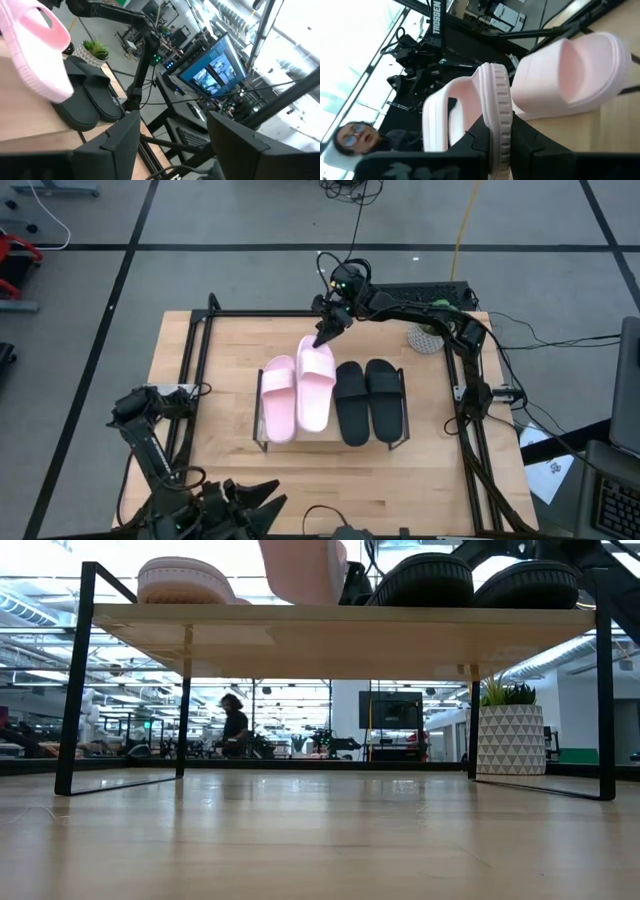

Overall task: Pick and place slides into the shelf
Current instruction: Put the pink slipper on the shelf

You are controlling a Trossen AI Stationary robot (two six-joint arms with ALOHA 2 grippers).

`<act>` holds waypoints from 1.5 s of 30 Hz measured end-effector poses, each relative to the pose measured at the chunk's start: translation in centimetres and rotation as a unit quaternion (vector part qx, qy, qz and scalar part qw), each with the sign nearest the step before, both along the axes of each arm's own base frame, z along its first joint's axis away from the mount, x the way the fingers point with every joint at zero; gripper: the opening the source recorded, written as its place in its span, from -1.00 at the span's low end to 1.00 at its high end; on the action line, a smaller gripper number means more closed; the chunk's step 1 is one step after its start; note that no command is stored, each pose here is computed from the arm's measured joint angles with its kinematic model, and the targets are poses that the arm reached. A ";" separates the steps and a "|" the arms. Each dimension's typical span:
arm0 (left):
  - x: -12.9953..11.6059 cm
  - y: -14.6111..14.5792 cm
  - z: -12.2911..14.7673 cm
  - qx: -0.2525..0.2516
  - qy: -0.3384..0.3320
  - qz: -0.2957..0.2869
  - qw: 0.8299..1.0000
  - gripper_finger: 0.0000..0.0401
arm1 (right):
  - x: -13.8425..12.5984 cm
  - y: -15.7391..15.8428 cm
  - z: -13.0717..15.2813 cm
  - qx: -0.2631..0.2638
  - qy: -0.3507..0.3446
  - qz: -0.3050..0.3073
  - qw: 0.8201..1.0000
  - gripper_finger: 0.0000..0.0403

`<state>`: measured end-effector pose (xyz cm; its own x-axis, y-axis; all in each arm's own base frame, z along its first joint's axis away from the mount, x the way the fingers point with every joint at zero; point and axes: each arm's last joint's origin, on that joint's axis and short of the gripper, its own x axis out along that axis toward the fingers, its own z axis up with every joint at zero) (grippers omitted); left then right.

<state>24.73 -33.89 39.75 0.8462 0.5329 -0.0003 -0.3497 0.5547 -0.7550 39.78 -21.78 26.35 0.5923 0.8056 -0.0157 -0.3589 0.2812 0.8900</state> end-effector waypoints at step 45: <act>-2.2 3.1 4.6 0.096 0.060 -0.003 0.993 0.12 | -1.4 2.2 -2.6 -0.071 0.073 -0.047 0.994 -0.87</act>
<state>22.50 -30.79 44.32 0.8495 0.5275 -0.0004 -0.4272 0.6876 -0.5871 38.41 -19.62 23.74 0.6477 0.7302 -0.2174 -0.1947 0.4345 0.8794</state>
